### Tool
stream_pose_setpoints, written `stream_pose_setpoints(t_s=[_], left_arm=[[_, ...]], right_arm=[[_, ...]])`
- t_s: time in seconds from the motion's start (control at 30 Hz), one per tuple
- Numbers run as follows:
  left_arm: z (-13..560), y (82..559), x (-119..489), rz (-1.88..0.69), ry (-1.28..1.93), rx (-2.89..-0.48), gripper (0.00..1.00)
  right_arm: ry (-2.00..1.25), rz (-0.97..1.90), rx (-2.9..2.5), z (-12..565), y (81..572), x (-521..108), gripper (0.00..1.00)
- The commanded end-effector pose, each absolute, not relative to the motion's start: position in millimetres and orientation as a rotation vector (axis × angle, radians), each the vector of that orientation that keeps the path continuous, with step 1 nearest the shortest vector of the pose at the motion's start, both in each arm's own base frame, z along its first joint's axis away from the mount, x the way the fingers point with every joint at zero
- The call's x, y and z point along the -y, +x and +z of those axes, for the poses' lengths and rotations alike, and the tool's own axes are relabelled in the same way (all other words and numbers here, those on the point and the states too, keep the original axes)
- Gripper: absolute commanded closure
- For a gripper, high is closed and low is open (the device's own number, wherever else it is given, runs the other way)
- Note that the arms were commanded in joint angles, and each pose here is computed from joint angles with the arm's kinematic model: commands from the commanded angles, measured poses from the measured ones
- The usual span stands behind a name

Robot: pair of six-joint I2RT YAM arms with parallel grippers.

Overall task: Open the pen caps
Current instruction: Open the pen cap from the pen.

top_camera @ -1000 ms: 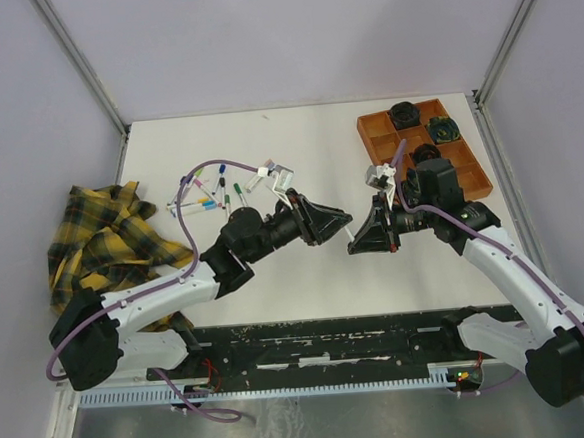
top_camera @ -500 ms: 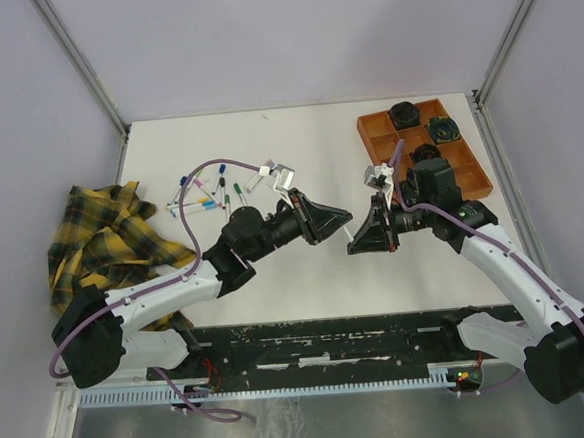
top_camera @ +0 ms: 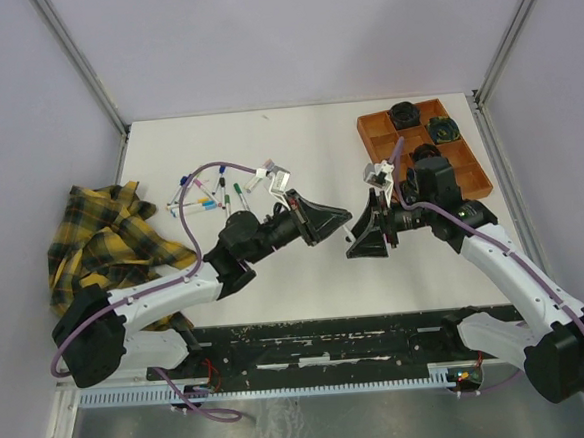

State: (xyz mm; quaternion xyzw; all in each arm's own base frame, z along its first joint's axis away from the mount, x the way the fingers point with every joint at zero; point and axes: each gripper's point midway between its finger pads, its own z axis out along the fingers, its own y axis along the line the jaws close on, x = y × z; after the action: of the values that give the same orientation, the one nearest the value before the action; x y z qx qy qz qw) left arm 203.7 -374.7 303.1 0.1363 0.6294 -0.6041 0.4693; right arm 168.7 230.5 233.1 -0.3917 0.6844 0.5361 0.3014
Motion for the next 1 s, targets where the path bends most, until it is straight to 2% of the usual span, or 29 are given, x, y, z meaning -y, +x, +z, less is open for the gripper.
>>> stream_pose_setpoints(t_s=[0.0,0.27,0.43,0.63,0.9,0.97], left_arm=[[320,204,366,-1.558,0.246,-1.422,0.97],[319,206,364,-1.6,0.186,-1.373,0.97],[321,206,366,-1.623,0.173,-1.348,0.97],[317,208,368,-1.623,0.16,-1.349,0.97],[320,213,364,-1.601,0.139,-1.328,0.97],[324,215,360,-1.584,0.124,-1.309,0.97]], right_arm=[[-1.044,1.438,-1.713,256,174,-237,0.34],[-0.952,1.454,-1.694,267,180,-240,0.34],[-0.924,1.454,-1.703,265,183,-241,0.39],[-0.926,1.465,-1.709,263,183,-242,0.61],[-0.938,1.47,-1.706,264,182,-242,0.98],[-0.947,1.465,-1.711,264,181,-241,1.0]])
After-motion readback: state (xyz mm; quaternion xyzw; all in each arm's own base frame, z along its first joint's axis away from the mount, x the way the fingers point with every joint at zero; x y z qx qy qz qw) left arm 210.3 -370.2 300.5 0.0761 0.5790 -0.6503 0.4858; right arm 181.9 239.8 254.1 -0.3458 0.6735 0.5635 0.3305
